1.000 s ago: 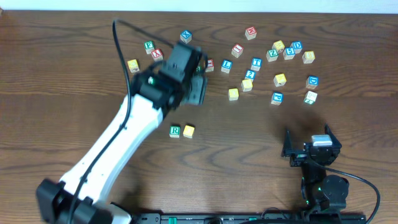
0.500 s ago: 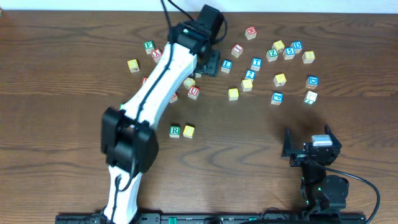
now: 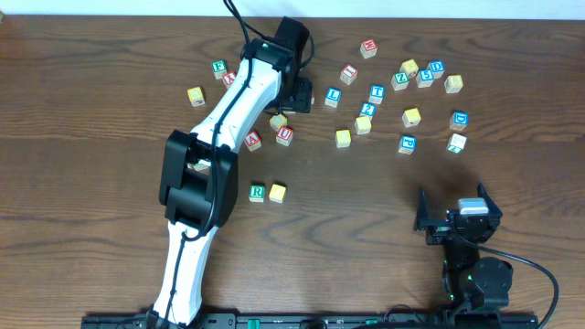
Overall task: Spell out ROBOT
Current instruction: 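Move the left gripper up to the green B block, then lower the left gripper and grasp the green B block, then carry the green B block toward the R and O blocks, then lower the green B block right of the O block and release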
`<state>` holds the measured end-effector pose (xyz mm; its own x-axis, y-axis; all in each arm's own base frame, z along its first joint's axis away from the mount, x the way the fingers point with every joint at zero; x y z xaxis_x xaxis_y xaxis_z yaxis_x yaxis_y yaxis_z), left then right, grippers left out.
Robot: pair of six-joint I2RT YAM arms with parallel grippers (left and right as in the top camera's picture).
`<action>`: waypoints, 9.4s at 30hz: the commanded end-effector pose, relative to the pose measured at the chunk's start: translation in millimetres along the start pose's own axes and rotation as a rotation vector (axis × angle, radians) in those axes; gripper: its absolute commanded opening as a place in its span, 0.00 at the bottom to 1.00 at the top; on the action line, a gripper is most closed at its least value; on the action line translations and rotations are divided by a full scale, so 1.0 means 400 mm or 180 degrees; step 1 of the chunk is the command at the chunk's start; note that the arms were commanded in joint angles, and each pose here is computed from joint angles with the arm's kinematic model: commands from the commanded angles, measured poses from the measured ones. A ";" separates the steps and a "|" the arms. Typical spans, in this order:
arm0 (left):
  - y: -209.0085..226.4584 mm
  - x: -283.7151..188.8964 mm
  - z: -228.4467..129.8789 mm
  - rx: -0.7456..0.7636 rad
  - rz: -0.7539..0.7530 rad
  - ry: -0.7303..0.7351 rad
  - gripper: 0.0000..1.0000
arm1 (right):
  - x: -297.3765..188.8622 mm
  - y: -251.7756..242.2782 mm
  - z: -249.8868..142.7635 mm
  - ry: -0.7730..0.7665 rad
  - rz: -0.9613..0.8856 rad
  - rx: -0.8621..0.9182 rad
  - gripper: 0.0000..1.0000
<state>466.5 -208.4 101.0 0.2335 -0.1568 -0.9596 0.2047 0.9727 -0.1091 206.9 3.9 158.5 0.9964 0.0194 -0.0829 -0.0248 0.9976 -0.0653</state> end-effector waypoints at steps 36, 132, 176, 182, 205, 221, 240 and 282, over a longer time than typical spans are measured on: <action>0.047 0.095 0.052 0.0008 0.0193 -0.0206 0.61 | 0.000 0.002 -0.003 0.0013 0.0012 -0.0035 0.99; -0.028 -0.295 -0.216 0.0431 0.0262 0.0306 0.08 | 0.000 0.002 -0.003 0.0013 0.0012 -0.0035 0.99; -0.139 -0.016 -0.503 0.0056 0.0335 -0.0461 0.08 | 0.000 0.002 -0.003 0.0014 0.0012 -0.0033 0.99; -0.136 -0.005 -0.504 0.0033 0.0367 -0.0450 0.08 | 0.000 0.002 -0.003 0.0014 0.0012 -0.0035 0.99; -0.101 0.027 -0.506 -0.0302 0.0669 -0.0518 0.08 | 0.000 0.002 -0.003 0.0013 0.0012 -0.0035 0.99; -0.088 0.024 -0.505 -0.0446 0.0768 -0.0567 0.08 | 0.000 0.002 -0.003 0.0014 0.0012 -0.0035 0.99; -0.079 0.021 -0.509 -0.0556 0.0838 -0.0577 0.08 | 0.000 0.002 -0.003 0.0014 0.0012 -0.0035 0.99; -0.099 0.029 -0.509 -0.0385 0.0682 -0.0510 0.08 | 0.000 0.002 -0.003 0.0013 0.0012 -0.0033 0.99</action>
<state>271.2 -218.6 49.6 0.4256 0.0169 -0.9048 0.0092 0.9997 0.0230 206.9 3.9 158.5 0.9964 0.0194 -0.0829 -0.0248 0.9976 -0.0653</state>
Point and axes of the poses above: each gripper's point midway between its finger pads, its own x axis out along the fingers, its own y axis along the line the jaws close on, z = x × y, the point moved 4 cm from there along -x, back along the fingers, and after that the axes turned 3 degrees about x, right-handed, at the moved point
